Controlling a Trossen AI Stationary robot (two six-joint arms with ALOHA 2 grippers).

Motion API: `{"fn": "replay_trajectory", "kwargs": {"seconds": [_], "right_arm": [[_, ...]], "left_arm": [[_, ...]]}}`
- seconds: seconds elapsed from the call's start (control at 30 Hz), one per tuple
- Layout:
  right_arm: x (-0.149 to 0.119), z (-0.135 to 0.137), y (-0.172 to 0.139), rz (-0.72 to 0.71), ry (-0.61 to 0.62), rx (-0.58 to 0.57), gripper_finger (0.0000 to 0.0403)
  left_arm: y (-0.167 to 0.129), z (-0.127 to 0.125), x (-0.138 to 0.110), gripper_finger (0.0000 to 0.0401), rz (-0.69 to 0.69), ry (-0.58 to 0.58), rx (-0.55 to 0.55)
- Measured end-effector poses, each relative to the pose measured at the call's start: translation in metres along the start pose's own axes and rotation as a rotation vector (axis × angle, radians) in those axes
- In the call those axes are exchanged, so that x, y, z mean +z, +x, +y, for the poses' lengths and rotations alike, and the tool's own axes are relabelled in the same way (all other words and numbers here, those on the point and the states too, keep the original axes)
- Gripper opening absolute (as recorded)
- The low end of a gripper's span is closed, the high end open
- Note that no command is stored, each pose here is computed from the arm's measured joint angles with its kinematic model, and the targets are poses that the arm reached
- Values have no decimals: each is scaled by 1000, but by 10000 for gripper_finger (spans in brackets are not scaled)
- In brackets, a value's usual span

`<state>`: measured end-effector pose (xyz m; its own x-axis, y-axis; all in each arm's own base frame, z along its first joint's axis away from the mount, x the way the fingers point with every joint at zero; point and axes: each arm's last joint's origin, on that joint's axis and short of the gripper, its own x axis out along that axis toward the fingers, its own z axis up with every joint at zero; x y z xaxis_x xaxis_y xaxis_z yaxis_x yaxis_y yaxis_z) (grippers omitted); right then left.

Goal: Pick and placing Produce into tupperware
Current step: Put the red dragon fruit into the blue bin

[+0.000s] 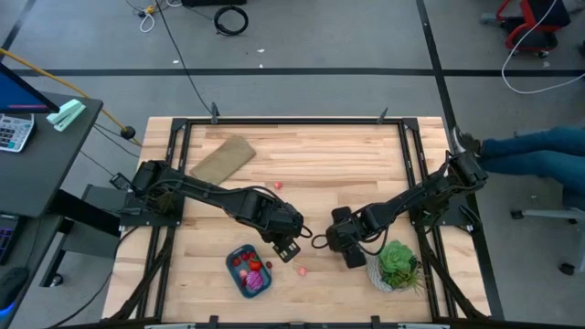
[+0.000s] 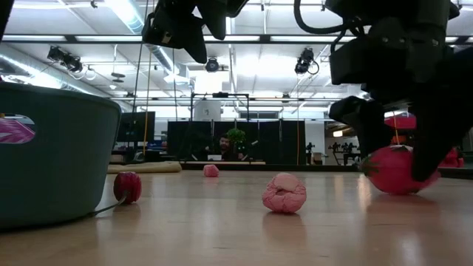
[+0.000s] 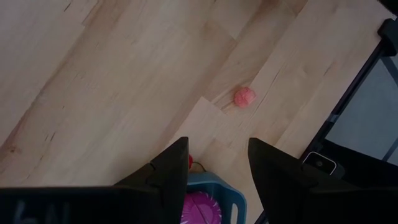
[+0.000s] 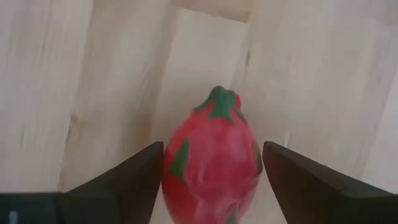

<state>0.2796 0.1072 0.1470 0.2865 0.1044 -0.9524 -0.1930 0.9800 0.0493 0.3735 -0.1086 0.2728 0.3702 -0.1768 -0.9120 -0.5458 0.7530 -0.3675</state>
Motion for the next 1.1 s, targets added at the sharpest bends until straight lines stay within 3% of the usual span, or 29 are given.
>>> {"fn": "replay_trajectory", "kwargs": {"seconds": [0.2, 0.37, 0.63, 0.87, 1.1], "right_arm": [[6, 1, 0, -59, 140, 10, 243], [22, 4, -2, -219, 256, 64, 222], [36, 4, -7, -369, 325, 113, 229], [75, -5, -33, -803, 459, 161, 228], [134, -2, -63, -981, 364, 132, 231]], "left_arm": [[-1, 0, 0, 172, -1, 1, -2], [-19, 4, 2, 172, -18, 19, -27], [-93, 25, 5, 172, -136, 22, -126], [-171, 60, 4, 164, -377, 54, -188], [-225, 94, -2, 152, -614, 50, -157]]}}
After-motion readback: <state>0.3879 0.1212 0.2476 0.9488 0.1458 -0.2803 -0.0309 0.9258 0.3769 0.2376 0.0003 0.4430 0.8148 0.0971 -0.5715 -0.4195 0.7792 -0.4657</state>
